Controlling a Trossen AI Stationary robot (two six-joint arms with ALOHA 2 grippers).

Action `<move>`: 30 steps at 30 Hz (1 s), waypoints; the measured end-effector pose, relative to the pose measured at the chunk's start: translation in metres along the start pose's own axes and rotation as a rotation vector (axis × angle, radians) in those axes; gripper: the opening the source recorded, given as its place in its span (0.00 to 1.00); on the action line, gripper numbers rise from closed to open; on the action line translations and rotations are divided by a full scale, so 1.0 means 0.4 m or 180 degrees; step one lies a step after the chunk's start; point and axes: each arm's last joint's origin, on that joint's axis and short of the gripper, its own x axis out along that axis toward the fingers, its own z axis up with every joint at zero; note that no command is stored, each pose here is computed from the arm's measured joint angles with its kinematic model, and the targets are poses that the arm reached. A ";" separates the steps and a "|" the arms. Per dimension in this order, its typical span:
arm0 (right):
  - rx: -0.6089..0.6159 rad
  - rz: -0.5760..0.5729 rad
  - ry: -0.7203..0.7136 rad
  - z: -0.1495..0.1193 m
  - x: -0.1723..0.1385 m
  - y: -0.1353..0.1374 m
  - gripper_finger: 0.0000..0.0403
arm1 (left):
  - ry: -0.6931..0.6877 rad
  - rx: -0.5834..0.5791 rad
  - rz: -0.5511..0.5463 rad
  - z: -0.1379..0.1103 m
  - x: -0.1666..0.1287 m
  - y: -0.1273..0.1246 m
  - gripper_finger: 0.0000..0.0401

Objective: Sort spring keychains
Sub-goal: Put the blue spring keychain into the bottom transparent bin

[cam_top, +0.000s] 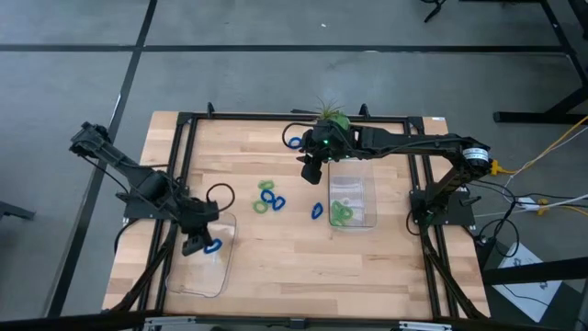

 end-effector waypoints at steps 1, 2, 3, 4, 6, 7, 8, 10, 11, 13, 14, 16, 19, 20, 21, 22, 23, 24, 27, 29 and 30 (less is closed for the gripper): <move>0.0000 0.0000 0.0000 0.000 0.000 0.000 0.31 | -0.0056 0.0017 0.0050 0.001 0.000 0.002 0.02; 0.0000 0.0000 0.0001 0.000 0.000 0.000 0.31 | -0.0113 0.0041 0.0092 0.002 0.000 0.003 0.02; 0.0000 0.0000 0.0001 0.000 0.000 0.000 0.31 | -0.0153 0.0072 0.0124 0.003 0.000 0.003 0.02; 0.0000 0.0000 0.0001 0.000 0.000 0.000 0.31 | -0.0177 0.0113 0.0149 0.004 0.000 0.004 0.02; 0.0001 -0.0001 0.0001 0.000 0.000 0.000 0.31 | -0.0187 0.0183 0.0179 0.004 0.000 0.006 0.02; 0.0001 -0.0001 0.0002 0.000 0.000 0.000 0.31 | -0.0183 0.0206 0.0192 0.003 0.000 0.007 0.02; 0.0001 -0.0001 0.0002 0.000 0.000 0.000 0.31 | -0.0174 0.0226 0.0204 0.003 0.000 0.007 0.02; 0.0000 -0.0001 0.0002 0.000 0.000 0.000 0.31 | -0.0153 0.0231 0.0236 0.001 0.000 0.010 0.02; 0.0000 -0.0001 0.0002 0.000 0.001 0.000 0.31 | -0.0135 0.0228 0.0259 0.000 0.000 0.012 0.02; 0.0001 -0.0001 0.0002 0.000 0.001 0.000 0.31 | -0.0101 0.0223 0.0304 -0.003 -0.001 0.015 0.02; 0.0001 -0.0001 0.0001 0.000 0.000 0.000 0.31 | -0.0091 0.0221 0.0316 -0.003 -0.001 0.016 0.02; 0.0001 -0.0001 0.0002 0.000 0.001 0.000 0.31 | -0.0060 0.0196 0.0314 -0.005 -0.001 0.017 0.02; 0.0000 -0.0001 0.0005 -0.001 0.001 0.000 0.31 | 0.0069 0.0187 0.0219 -0.008 -0.001 0.015 0.04; 0.0001 -0.0001 0.0004 -0.001 0.001 0.000 0.31 | 0.0125 0.0186 0.0180 -0.009 -0.001 0.014 0.05; 0.0003 -0.0001 0.0004 0.000 0.001 0.000 0.31 | 0.0174 0.0183 0.0141 -0.010 -0.001 0.013 0.05; 0.0014 0.0000 0.0004 -0.001 0.001 0.000 0.31 | 0.0216 0.0181 0.0112 -0.011 -0.001 0.013 0.06; 0.0015 0.0000 0.0004 0.000 0.001 0.000 0.31 | 0.0245 0.0180 0.0093 -0.012 -0.001 0.012 0.06; 0.0014 -0.0001 0.0004 0.000 0.001 0.000 0.31 | 0.0260 0.0178 0.0086 -0.012 -0.001 0.012 0.07; 0.0006 -0.0001 0.0005 -0.001 0.001 0.000 0.31 | 0.0273 0.0173 0.0101 -0.013 -0.001 0.013 0.07; 0.0002 -0.0001 0.0004 -0.001 0.001 0.000 0.31 | 0.0273 0.0160 0.0102 -0.013 -0.001 0.014 0.07; 0.0002 -0.0001 0.0002 0.000 0.001 0.000 0.31 | 0.0277 0.0127 0.0112 -0.014 -0.001 0.014 0.07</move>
